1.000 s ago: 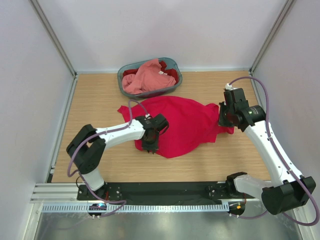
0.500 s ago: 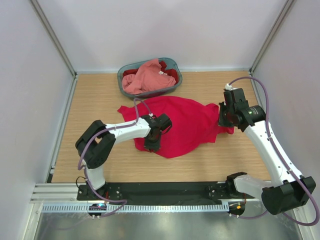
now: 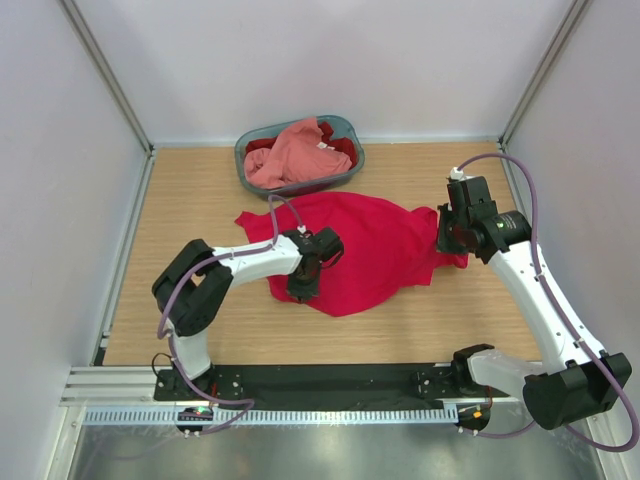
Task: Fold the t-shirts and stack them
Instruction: Flatten the tshirt out
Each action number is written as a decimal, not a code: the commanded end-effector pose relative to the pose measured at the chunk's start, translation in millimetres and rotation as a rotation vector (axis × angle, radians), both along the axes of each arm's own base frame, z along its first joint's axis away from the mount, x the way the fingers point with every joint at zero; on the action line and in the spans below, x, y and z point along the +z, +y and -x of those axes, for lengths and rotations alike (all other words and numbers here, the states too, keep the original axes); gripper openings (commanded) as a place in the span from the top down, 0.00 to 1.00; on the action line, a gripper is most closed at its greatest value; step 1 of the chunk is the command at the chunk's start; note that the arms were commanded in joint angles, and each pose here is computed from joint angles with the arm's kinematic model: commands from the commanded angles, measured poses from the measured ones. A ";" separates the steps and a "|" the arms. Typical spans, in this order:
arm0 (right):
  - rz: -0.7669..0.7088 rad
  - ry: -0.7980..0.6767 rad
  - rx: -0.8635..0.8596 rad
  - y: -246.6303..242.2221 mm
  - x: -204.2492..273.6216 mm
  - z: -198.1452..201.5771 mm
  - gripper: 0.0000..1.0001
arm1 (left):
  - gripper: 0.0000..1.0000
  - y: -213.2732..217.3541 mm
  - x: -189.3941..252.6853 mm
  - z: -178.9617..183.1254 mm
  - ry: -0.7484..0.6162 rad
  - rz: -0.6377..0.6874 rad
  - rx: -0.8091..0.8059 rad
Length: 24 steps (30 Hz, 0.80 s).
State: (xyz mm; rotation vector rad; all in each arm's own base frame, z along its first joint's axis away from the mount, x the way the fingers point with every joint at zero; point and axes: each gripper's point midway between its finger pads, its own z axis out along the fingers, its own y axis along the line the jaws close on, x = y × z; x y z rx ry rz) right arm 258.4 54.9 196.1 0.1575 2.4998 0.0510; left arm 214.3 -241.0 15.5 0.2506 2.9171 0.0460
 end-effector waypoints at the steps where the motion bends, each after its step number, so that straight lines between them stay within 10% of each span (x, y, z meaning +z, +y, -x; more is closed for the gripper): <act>1: -0.008 -0.054 0.013 2.6 14.0 -6.0 0.99 | 0.92 0.8 9.1 -11.6 -0.046 -0.014 -0.005; 24: -0.061 -0.066 -0.039 12.9 44.9 -30.3 0.99 | 1.00 79.1 177.3 0.0 -0.424 0.064 0.104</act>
